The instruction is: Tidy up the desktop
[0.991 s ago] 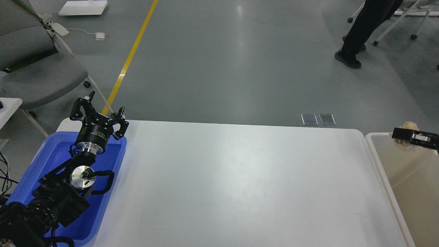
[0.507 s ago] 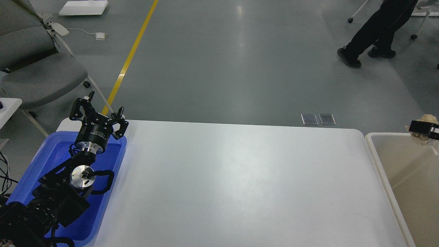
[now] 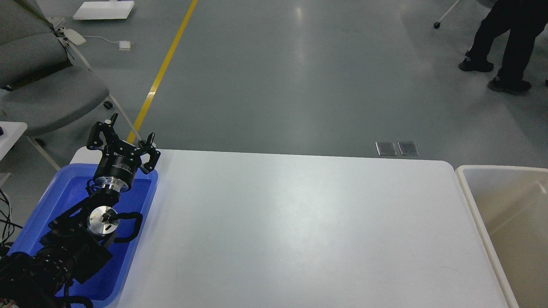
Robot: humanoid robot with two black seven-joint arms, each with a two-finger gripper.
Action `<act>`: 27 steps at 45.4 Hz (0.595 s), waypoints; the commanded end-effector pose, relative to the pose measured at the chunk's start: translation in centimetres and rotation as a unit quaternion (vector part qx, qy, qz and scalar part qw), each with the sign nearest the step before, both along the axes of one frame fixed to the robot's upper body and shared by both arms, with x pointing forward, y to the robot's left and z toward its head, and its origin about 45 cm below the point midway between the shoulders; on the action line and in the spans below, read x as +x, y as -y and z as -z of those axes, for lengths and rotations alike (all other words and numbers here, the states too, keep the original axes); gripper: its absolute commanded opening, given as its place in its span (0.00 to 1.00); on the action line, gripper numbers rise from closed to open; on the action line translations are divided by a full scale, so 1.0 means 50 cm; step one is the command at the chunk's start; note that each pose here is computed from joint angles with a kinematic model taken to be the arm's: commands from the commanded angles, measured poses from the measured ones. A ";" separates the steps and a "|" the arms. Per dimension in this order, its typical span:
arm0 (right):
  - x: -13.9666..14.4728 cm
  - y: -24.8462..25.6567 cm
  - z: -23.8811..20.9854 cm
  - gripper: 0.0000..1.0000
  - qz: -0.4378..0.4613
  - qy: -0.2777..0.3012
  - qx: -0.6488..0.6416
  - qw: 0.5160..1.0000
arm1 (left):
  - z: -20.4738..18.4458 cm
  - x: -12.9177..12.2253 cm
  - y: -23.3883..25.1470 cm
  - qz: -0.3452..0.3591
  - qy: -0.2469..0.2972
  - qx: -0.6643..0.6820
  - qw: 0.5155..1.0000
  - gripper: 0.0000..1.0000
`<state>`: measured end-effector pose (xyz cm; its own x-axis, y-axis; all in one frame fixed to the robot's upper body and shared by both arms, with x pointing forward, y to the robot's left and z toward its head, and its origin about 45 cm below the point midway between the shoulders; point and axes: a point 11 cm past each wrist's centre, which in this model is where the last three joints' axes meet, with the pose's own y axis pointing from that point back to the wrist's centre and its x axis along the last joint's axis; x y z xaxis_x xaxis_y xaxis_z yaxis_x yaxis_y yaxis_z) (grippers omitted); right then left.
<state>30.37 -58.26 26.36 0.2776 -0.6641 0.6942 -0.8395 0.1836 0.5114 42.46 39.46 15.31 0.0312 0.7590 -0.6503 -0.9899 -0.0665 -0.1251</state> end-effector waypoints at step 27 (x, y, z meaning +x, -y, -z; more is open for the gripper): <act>-0.092 0.095 0.296 0.00 0.308 0.055 0.115 0.943 | 0.000 0.000 0.000 0.000 0.001 0.000 1.000 1.00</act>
